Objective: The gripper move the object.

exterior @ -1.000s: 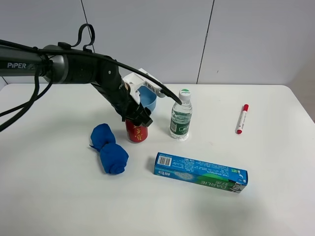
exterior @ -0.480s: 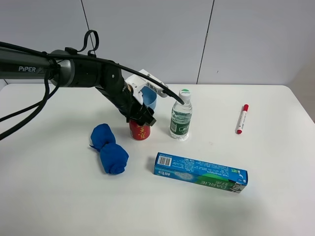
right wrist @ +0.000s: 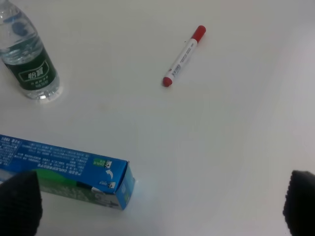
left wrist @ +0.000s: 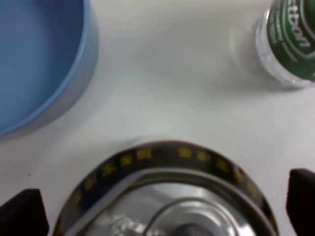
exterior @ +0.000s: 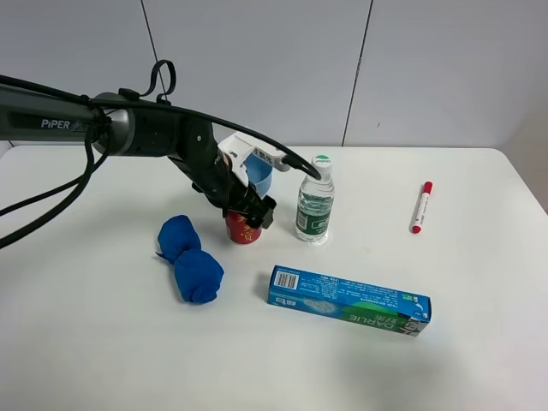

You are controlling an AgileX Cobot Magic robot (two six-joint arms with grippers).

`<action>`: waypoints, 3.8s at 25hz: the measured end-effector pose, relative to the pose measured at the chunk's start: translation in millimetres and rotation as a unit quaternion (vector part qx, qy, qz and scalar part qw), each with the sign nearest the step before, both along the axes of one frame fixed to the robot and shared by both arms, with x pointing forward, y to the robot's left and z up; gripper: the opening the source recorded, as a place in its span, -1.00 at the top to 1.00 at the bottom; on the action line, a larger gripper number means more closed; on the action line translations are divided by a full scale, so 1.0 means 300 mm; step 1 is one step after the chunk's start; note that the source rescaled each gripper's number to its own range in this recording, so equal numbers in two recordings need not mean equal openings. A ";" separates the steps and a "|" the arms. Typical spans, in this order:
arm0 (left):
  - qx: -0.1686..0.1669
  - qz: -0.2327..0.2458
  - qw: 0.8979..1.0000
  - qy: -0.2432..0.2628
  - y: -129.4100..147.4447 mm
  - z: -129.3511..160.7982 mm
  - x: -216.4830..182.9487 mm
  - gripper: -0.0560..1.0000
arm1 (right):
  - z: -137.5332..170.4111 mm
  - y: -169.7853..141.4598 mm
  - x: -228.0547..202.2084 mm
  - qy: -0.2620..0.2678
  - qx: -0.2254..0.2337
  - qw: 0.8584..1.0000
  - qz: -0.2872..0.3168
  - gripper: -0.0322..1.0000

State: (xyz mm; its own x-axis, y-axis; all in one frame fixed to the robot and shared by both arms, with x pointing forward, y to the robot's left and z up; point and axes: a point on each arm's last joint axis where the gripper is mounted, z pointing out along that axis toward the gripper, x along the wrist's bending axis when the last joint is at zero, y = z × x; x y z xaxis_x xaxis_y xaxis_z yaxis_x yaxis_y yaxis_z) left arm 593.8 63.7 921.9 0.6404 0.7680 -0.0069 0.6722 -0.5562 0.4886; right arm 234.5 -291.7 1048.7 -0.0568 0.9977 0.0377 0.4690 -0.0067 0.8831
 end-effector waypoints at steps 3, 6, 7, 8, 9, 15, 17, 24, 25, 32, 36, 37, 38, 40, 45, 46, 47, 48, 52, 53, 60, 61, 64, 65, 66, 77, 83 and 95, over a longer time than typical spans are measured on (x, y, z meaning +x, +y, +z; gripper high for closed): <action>0.004 -0.007 1.000 -0.006 0.007 0.044 -0.009 -0.96 | 0.000 0.000 0.000 0.000 0.000 1.000 0.000 -1.00; -0.009 -0.012 0.999 -0.036 0.023 0.176 -0.031 -0.96 | 0.000 0.000 0.000 0.000 0.000 1.000 0.000 -1.00; -0.017 -0.012 0.999 -0.048 0.029 0.222 -0.041 -0.96 | 0.000 0.000 0.000 0.000 0.000 1.000 0.000 -1.00; -0.025 -0.011 0.998 -0.060 0.040 0.269 -0.049 -0.96 | 0.000 0.000 0.000 0.000 0.000 1.000 0.000 -1.00; -0.034 -0.006 0.996 -0.076 0.058 0.323 -0.056 -0.96 | 0.000 0.000 0.000 0.000 0.000 1.000 0.000 -1.00; -0.032 0.055 0.983 -0.170 0.284 0.538 -0.030 -0.96 | 0.000 0.000 0.000 0.000 0.000 1.000 0.000 -1.00; -0.022 0.093 0.977 -0.189 0.394 0.581 -0.012 -0.97 | 0.000 0.000 0.000 0.000 0.000 1.000 0.000 -1.00; 0.001 0.218 0.948 -0.233 0.724 0.734 -0.065 -0.97 | 0.000 0.000 0.000 0.000 0.000 1.000 0.000 -1.00; 0.004 0.229 0.945 -0.232 0.752 0.753 -0.086 -0.97 | 0.000 0.000 0.000 0.000 0.000 1.000 0.000 -1.00; 0.029 0.301 0.932 -0.199 0.889 0.895 -0.337 -0.97 | 0.000 0.000 0.000 0.000 0.000 1.000 0.000 -1.00; 0.037 0.328 0.926 -0.185 0.912 0.956 -0.498 -0.97 | 0.000 0.000 0.000 0.000 0.000 1.000 0.000 -1.00; 0.038 0.331 0.925 -0.184 0.909 0.970 -0.538 -0.97 | 0.000 0.000 0.000 0.000 0.000 1.000 0.000 -1.00; 0.037 0.333 0.923 -0.190 0.905 0.986 -0.576 -0.97 | 0.000 0.000 0.000 0.000 0.000 1.000 0.000 -1.00; 0.033 0.334 0.920 -0.202 0.894 1.009 -0.637 -0.97 | 0.000 0.000 0.000 0.000 0.000 1.000 0.000 -1.00; -0.013 0.324 0.916 -0.236 0.843 0.991 -0.799 -0.98 | 0.000 0.000 0.000 0.000 0.000 1.000 0.000 -1.00; -0.017 0.324 0.916 -0.237 0.837 0.966 -0.820 -0.98 | 0.000 0.000 0.000 0.000 0.000 1.000 0.000 -1.00; -0.020 0.324 0.914 -0.245 0.832 0.942 -0.845 -0.98 | 0.000 0.000 0.000 0.000 0.000 1.000 0.000 -1.00; -0.022 0.324 0.911 -0.253 0.827 0.920 -0.870 -0.98 | 0.000 0.000 0.000 0.000 0.000 1.000 0.000 -1.00; -0.038 0.331 0.908 -0.253 0.808 0.785 -0.954 -0.98 | 0.000 0.000 0.000 0.000 0.000 1.000 0.000 -1.00; -0.046 0.335 0.907 -0.251 0.802 0.749 -0.978 -0.98 | 0.000 0.000 0.000 0.000 0.000 1.000 0.000 -1.00; -0.069 0.345 0.894 -0.278 0.776 0.578 -1.114 -0.98 | 0.000 0.000 0.000 0.000 0.000 1.000 0.000 -1.00; -0.070 0.345 0.892 -0.283 0.774 0.560 -1.127 -0.98 | 0.000 0.000 0.000 0.000 0.000 1.000 0.000 -1.00; -0.070 0.344 0.887 -0.299 0.770 0.529 -1.156 -0.98 | 0.000 0.000 0.000 0.000 0.000 1.000 0.000 -1.00; -0.069 0.344 0.887 -0.301 0.770 0.518 -1.162 -0.98 | 0.000 0.000 0.000 0.000 0.000 1.000 0.000 -1.00; -0.068 0.344 0.886 -0.302 0.770 0.510 -1.165 -0.98 | 0.000 0.000 0.000 0.000 0.000 1.000 0.000 -1.00; -0.061 0.353 0.887 -0.293 0.771 0.448 -1.195 -0.99 | 0.000 0.000 0.000 0.000 0.000 1.000 0.000 -1.00; -0.065 0.357 0.883 -0.297 0.770 0.447 -1.202 -0.99 | 0.000 0.000 0.000 0.000 0.000 1.000 0.000 -1.00; -0.065 0.357 0.883 -0.297 0.770 0.447 -1.202 -0.99 | 0.000 0.000 0.000 0.000 0.000 1.000 0.000 -1.00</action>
State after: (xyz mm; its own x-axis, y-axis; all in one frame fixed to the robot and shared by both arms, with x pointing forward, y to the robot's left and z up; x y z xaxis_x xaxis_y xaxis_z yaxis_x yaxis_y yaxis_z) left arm 233.1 294.8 1056.1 -0.0877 0.9949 0.0495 0.4318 -0.0068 0.9020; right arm 234.5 -291.7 1048.7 -0.0568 0.9977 0.0377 0.4690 -0.0067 0.8831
